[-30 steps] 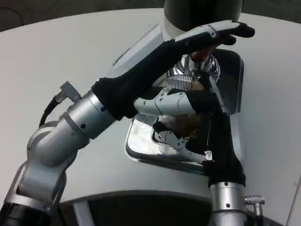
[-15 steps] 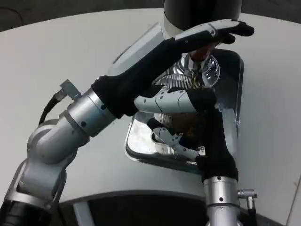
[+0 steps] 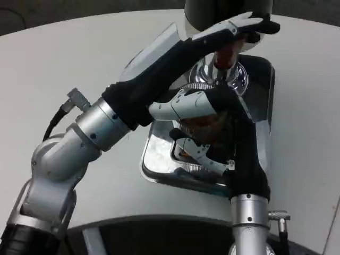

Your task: Grasp the cup under the faucet to collect the drink, then remove the cup.

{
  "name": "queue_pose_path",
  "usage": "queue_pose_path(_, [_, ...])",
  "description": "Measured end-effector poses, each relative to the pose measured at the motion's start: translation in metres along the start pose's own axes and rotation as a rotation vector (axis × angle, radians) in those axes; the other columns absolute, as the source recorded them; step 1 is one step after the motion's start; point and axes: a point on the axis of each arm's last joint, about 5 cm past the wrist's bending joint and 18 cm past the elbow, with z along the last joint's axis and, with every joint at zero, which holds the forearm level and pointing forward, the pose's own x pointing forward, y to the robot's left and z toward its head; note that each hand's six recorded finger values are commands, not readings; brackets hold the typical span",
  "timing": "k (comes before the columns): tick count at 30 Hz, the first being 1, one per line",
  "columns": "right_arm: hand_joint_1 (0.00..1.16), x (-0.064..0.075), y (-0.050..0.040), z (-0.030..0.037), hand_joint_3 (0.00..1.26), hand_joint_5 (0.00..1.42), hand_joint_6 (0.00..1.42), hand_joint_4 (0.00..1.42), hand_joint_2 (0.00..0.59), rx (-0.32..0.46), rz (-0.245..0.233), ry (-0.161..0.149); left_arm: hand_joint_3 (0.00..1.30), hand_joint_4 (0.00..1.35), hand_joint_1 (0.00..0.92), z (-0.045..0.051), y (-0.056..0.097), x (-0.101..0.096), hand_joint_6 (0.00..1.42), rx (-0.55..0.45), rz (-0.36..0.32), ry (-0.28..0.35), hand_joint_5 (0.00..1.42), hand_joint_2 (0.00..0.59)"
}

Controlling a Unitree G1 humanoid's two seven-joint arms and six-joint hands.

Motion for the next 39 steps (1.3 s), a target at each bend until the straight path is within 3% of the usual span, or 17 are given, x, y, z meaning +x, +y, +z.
queue_pose_path(9, [0.98, 0.008, -0.0041, -0.0016, 0.47, 0.61, 0.47, 0.57, 0.159, -0.008, -0.045, -0.001, 0.22, 0.0, 0.0, -0.004, 0.001, -0.001, 0.09, -0.087, 0.006, 0.035, 0.09, 0.051])
queue_pose_path(13, [1.01, 0.009, -0.0068, -0.0026, 0.61, 0.74, 0.59, 0.69, 0.172, -0.01, -0.066, 0.001, 0.2, 0.0, 0.0, -0.0068, 0.0, -0.003, 0.06, -0.153, 0.015, 0.055, 0.04, 0.049])
queue_pose_path(19, [1.03, 0.01, -0.0088, -0.003, 0.71, 0.84, 0.67, 0.76, 0.156, -0.012, -0.086, -0.004, 0.11, 0.0, 0.0, -0.0085, -0.001, -0.005, 0.0, -0.243, 0.04, 0.067, 0.0, 0.048])
queue_pose_path(25, [1.03, 0.01, -0.0102, -0.0023, 0.76, 0.88, 0.72, 0.79, 0.147, -0.012, -0.091, -0.01, 0.01, 0.0, 0.0, -0.0073, 0.0, -0.006, 0.0, -0.28, 0.04, 0.072, 0.0, 0.045])
queue_pose_path(31, [1.03, 0.009, -0.0119, 0.0004, 0.77, 0.89, 0.72, 0.8, 0.146, -0.006, -0.1, -0.027, 0.0, 0.0, 0.0, -0.0044, 0.0, -0.005, 0.0, -0.307, 0.037, 0.053, 0.0, 0.045])
queue_pose_path(39, [1.02, 0.006, -0.0144, 0.0004, 0.77, 0.89, 0.73, 0.8, 0.138, -0.005, -0.107, -0.026, 0.0, 0.0, 0.0, 0.0015, 0.002, -0.006, 0.0, -0.321, 0.041, 0.042, 0.0, 0.045])
